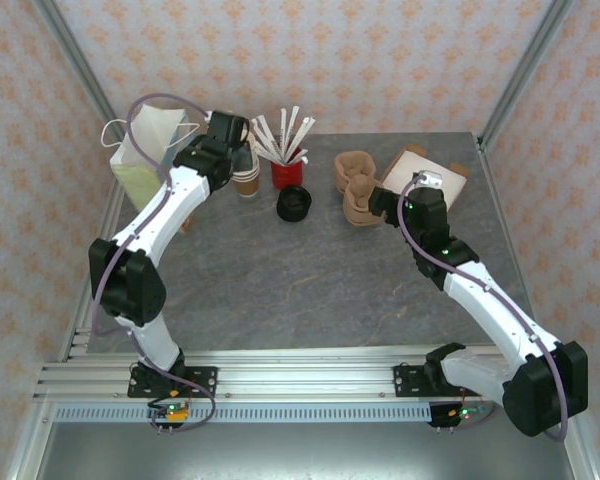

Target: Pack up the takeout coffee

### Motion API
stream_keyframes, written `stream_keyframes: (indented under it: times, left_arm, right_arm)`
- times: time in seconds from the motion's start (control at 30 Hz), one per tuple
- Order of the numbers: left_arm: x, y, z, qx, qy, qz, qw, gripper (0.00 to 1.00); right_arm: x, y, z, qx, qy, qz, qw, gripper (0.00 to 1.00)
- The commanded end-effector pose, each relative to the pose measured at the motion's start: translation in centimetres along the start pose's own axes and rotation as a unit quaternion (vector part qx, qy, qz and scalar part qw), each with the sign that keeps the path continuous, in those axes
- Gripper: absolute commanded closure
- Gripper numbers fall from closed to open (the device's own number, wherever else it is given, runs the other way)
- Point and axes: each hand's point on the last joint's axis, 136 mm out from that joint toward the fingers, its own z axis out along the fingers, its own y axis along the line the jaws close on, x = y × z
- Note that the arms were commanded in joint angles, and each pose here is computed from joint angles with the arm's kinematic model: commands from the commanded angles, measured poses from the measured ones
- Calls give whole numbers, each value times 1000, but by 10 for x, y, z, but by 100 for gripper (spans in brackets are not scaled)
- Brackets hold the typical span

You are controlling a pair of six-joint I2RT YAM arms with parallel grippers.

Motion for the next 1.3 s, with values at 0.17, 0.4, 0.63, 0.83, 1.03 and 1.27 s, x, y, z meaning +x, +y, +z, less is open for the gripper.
stream_keyframes:
  times: [0.17, 0.4, 0.63, 0.83, 1.03, 1.27]
  left_arm:
    - [-12, 18, 16, -33, 31, -14, 999, 54]
    - [-10, 27, 41, -44, 50, -27, 997, 56]
    - [-12, 29, 55, -39, 59, -40, 997, 59]
    - [-13, 31, 61, -35, 63, -48, 996, 65]
    - [-15, 31, 65, -30, 64, -57, 996, 71]
    - [-14, 29, 70, -27, 70, -59, 995, 76]
  right_arm:
    - [-3, 9, 0, -11, 9, 7, 1000, 0]
    - [4, 11, 5, -15, 22, 8, 1000, 0]
    - [12, 14, 11, -20, 42, 8, 999, 0]
    - [20, 15, 14, -19, 56, 7, 998, 1]
    - [24, 16, 16, -19, 65, 7, 998, 1]
    - [33, 15, 22, -14, 82, 4, 997, 1]
